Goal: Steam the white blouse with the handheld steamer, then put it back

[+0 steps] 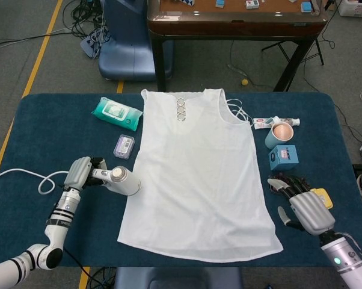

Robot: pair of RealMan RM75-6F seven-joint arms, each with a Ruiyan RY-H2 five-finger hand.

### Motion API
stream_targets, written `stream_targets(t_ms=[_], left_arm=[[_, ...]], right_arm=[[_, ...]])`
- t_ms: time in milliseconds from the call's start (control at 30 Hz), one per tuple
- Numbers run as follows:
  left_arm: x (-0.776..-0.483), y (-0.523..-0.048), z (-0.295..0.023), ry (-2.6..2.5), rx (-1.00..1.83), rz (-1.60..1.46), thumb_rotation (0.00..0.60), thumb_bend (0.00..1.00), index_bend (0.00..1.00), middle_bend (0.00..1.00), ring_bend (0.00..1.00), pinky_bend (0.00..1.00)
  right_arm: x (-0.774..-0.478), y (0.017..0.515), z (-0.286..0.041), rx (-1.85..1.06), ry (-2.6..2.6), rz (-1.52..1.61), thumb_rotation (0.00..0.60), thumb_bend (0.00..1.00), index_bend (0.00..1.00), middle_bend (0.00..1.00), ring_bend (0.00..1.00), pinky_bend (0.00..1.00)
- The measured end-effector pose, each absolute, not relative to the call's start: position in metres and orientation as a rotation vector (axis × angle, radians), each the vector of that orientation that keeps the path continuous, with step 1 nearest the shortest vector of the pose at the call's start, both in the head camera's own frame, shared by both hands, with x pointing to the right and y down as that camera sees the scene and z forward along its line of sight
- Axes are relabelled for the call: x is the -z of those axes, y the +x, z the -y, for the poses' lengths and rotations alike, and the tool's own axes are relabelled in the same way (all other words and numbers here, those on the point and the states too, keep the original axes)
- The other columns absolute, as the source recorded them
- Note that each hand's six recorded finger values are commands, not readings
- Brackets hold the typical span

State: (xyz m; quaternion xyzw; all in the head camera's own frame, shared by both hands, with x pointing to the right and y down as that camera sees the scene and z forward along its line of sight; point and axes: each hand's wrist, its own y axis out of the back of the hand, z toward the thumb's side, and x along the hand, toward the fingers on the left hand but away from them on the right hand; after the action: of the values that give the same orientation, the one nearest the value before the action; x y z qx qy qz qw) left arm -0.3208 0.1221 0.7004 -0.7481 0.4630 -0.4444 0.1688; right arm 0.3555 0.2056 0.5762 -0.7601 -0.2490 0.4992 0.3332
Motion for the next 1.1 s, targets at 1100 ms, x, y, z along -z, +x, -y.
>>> stream_targets(t_ms=[1100], left_arm=[[-0.714,-0.191,-0.143,-2.148,1.100,-1.033,0.600,0.20,0.81,0.74,0.63,0.65]], right_arm=[[-0.682,0.299,-0.269,-1.285,-2.276,0.260,0.600,0.71,0.00,0.07,0.00,0.03]])
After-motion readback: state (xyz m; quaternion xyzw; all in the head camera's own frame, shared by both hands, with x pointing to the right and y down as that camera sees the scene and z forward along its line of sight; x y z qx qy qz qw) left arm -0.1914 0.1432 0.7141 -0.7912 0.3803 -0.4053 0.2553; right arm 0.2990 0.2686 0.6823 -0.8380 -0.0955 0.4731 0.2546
